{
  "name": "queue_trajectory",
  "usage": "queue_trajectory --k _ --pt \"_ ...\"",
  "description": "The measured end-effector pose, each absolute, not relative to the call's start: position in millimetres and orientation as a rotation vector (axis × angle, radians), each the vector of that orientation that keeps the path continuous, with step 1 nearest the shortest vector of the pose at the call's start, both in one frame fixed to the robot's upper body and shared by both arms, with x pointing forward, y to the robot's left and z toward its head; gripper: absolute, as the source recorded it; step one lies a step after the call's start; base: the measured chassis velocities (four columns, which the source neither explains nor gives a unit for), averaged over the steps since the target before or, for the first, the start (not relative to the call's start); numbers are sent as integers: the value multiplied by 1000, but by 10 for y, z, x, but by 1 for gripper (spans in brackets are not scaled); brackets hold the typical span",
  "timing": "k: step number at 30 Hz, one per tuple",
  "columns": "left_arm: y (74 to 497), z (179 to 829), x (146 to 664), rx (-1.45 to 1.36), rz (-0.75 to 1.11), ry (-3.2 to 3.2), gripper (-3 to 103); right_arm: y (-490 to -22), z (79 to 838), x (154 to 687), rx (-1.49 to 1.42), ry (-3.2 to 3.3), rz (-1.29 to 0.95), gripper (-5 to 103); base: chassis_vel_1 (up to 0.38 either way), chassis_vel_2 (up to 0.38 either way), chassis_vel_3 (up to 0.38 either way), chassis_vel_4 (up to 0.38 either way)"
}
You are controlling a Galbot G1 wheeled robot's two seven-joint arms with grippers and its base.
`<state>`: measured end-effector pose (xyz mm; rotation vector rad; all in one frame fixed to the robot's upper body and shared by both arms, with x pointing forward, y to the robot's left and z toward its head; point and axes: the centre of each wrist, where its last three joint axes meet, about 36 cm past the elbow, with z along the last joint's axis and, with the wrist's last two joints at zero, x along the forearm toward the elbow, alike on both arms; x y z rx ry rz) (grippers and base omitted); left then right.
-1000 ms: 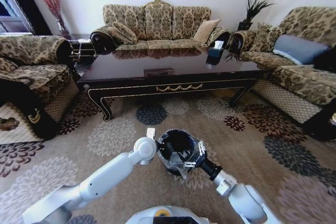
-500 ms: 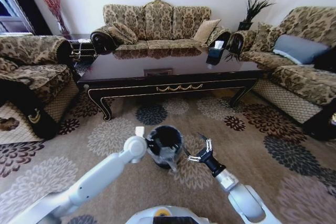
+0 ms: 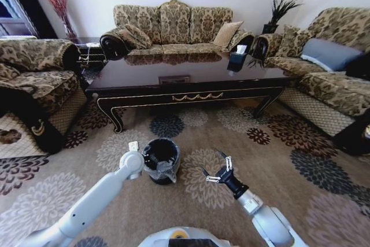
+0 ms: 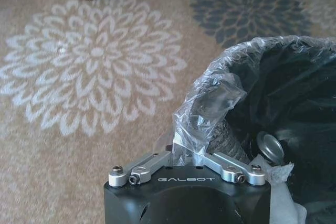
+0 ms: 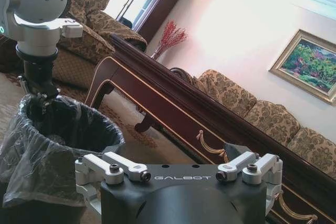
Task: Move to the front of the table and pick up the trash from the floor, then place it into the trash bin.
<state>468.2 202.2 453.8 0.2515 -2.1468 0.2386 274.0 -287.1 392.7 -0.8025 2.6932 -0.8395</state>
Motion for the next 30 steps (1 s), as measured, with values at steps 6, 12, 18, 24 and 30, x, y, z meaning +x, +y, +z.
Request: queue_trajectory --k 6,12,18,24,30 --pt "2032 4501 4692 258 243 -2115 7 -2888 3915 2718 -804 2695 -849 100 0 0 0 0" --pt "2008 4574 4654 228 240 -2122 28 -2891 3909 2718 -804 2694 -856 100 0 0 0 0" --pt "2048 4759 4511 200 228 -2167 50 -2898 3903 2706 -804 2701 -862 100 0 0 0 0" --pt "2140 4902 4289 178 174 -2214 67 -2897 3892 2675 -797 2712 -864 100 0 0 0 0" --pt "2524 4753 3735 246 -113 -2538 97 -2859 3939 2499 -546 2887 -645 100 0 0 0 0"
